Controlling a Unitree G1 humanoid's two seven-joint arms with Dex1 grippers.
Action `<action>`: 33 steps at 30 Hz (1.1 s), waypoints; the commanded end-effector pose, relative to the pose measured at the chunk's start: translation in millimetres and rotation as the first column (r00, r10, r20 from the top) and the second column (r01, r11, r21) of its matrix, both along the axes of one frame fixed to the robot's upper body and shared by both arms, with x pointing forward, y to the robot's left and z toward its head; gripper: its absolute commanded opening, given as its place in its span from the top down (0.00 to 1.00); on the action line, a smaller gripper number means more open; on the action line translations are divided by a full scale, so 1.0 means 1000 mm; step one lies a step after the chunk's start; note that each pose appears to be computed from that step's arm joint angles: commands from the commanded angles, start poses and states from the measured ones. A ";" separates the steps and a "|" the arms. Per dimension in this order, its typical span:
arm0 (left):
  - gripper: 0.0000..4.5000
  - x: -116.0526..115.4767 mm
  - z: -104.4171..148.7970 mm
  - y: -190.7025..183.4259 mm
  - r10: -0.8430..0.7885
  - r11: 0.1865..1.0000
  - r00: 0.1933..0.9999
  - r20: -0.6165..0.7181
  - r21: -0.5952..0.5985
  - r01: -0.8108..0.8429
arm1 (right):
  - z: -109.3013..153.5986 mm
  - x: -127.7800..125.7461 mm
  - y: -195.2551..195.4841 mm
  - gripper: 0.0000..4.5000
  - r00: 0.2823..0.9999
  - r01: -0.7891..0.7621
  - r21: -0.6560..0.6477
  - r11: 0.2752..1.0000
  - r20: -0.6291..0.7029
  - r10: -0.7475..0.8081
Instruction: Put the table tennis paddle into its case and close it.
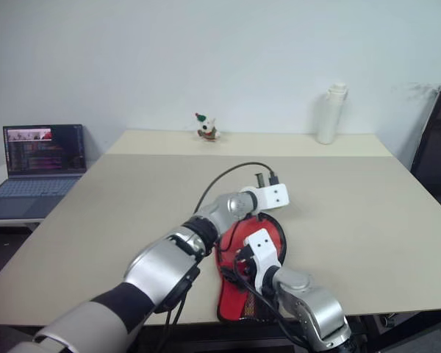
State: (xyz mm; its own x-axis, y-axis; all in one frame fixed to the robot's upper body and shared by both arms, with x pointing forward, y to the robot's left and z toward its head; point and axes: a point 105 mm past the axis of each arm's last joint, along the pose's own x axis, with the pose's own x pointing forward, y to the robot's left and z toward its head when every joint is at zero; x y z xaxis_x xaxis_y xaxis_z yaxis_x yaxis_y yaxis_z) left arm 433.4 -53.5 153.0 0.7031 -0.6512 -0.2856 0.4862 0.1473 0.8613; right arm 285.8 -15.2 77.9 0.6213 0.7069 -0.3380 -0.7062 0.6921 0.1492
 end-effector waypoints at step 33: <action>0.27 0.005 0.080 0.063 -0.193 0.857 0.966 -0.170 -0.508 0.082 | 0.039 -0.003 -0.057 0.08 0.994 0.030 0.155 0.987 -0.110 -0.013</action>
State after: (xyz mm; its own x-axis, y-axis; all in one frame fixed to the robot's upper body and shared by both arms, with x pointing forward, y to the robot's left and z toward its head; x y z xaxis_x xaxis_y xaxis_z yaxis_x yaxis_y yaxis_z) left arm 449.4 15.3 226.8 0.6393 -0.7675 -0.0478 0.6531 0.5091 0.5606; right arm 284.3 -66.3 96.6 0.5952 0.7258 -0.3448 -0.6453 0.6874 0.3331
